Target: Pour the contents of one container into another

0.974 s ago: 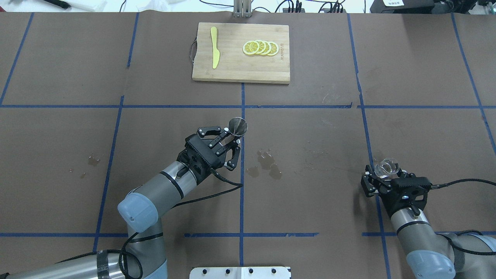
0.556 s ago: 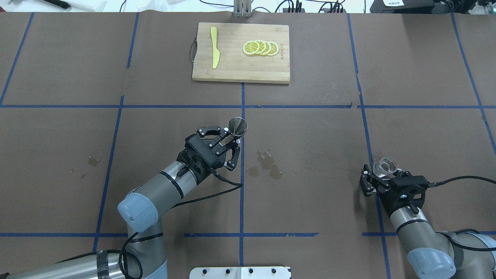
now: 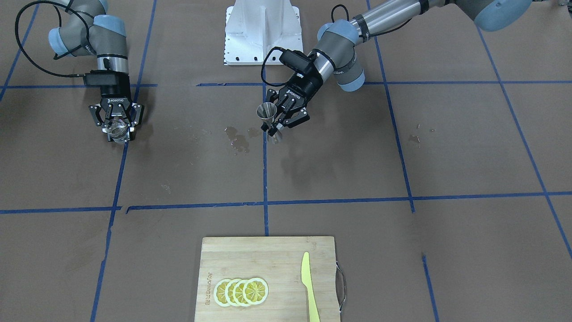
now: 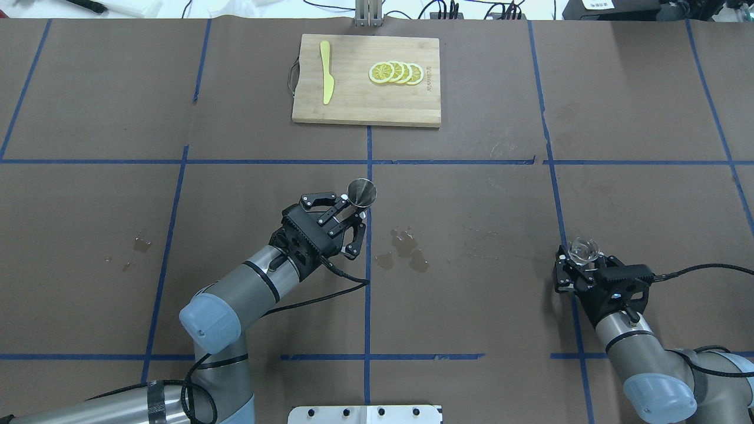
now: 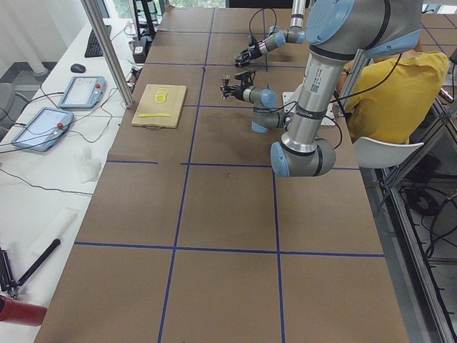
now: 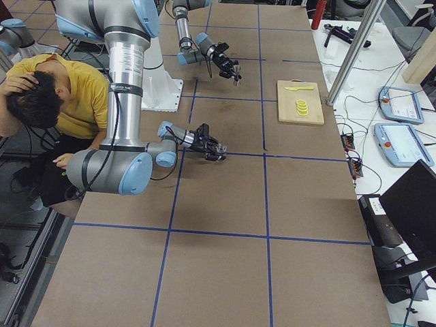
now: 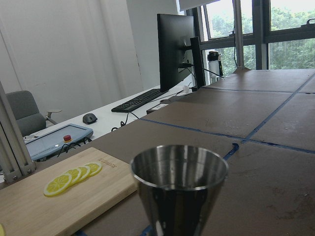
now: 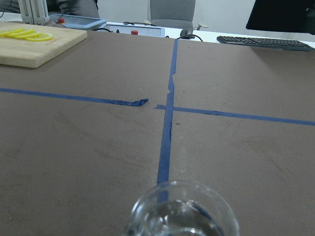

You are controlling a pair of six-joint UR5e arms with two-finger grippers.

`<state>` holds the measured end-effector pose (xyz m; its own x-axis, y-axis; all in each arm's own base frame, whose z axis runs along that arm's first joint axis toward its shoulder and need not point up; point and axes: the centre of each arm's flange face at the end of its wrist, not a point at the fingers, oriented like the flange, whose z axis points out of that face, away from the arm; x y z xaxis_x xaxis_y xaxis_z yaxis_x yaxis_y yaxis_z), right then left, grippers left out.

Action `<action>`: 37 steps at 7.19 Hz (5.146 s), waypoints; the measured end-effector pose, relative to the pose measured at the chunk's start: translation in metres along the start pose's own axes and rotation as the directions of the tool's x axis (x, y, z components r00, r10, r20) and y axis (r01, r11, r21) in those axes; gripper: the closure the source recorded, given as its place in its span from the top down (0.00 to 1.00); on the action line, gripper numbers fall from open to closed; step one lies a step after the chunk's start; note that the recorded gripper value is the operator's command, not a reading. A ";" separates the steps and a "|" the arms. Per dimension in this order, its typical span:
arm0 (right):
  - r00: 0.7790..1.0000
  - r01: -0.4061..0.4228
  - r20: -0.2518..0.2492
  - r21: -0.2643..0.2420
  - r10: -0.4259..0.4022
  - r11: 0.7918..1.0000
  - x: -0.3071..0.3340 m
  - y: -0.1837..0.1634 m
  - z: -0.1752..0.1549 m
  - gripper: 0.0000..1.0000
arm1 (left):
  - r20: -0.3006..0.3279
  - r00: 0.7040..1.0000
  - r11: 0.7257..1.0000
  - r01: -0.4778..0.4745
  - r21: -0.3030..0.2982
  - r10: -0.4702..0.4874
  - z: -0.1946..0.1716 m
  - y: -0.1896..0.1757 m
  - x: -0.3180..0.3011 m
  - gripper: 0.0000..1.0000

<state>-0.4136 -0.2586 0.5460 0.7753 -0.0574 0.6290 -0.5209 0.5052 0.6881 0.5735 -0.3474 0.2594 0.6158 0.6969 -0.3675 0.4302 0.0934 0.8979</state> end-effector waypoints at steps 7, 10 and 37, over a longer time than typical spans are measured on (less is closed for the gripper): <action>0.997 -0.011 0.080 0.054 0.006 0.998 -0.065 -0.075 -0.024 0.00 | -0.003 1.000 1.000 -0.002 0.000 0.002 0.000 0.000 0.000 0.00; 0.993 -0.041 0.115 0.056 0.035 0.998 -0.158 -0.115 -0.030 0.00 | -0.008 1.000 1.000 -0.002 -0.001 0.002 -0.003 0.001 -0.001 0.00; 0.871 0.490 0.020 -0.108 -0.491 0.865 -0.333 -0.295 -0.077 0.00 | -0.051 0.999 1.000 -0.013 0.003 0.013 0.008 -0.018 0.010 0.00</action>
<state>-0.4902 -0.3223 0.1055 0.9237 -0.3158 0.2170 -0.0314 0.5021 0.8643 0.5772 -0.3475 0.2380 0.5866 0.7336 -0.3431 0.4242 0.0825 0.9018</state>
